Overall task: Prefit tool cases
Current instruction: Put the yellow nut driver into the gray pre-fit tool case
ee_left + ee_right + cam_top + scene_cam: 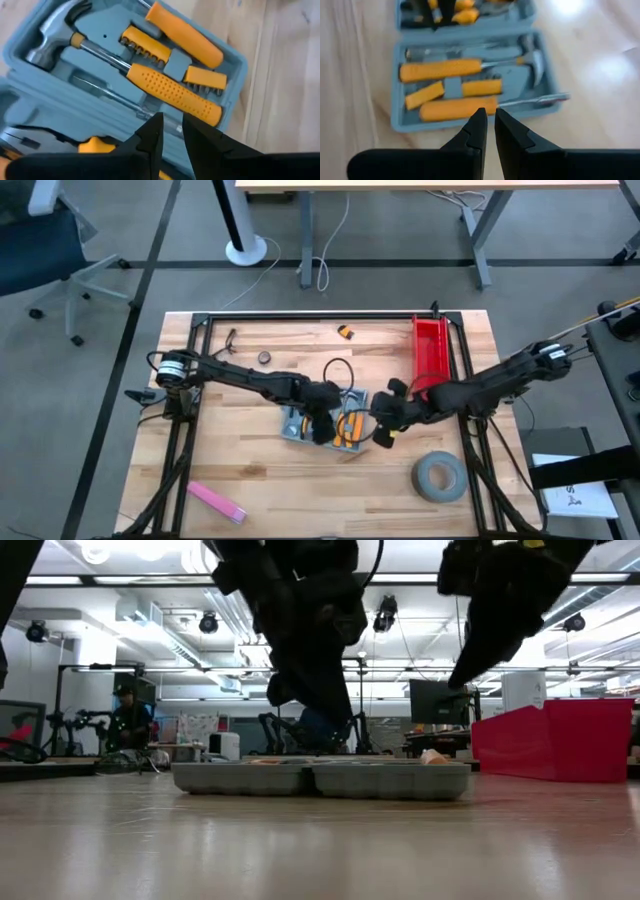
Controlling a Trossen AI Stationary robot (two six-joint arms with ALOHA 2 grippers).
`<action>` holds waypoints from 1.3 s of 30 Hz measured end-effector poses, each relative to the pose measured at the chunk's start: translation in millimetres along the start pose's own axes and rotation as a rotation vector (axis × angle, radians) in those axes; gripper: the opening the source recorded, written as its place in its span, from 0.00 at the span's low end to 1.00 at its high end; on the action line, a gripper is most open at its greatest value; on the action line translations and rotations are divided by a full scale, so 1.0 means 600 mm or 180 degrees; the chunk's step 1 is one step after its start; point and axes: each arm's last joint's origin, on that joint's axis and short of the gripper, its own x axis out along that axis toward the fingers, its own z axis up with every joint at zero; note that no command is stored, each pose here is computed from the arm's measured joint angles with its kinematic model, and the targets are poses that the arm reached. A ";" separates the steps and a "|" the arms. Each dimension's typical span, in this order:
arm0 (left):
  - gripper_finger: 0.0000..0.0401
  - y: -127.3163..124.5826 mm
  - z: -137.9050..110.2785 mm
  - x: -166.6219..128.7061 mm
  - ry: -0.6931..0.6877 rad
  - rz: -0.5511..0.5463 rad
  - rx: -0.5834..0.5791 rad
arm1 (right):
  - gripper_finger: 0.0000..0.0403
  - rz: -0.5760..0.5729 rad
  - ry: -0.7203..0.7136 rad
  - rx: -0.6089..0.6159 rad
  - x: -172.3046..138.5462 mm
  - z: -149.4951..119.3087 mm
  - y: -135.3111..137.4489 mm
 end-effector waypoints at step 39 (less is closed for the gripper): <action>0.24 -0.033 -0.113 -0.054 0.0280 0.0672 -0.0312 | 0.05 0.0928 0.0597 -0.0212 0.124 0.007 0.101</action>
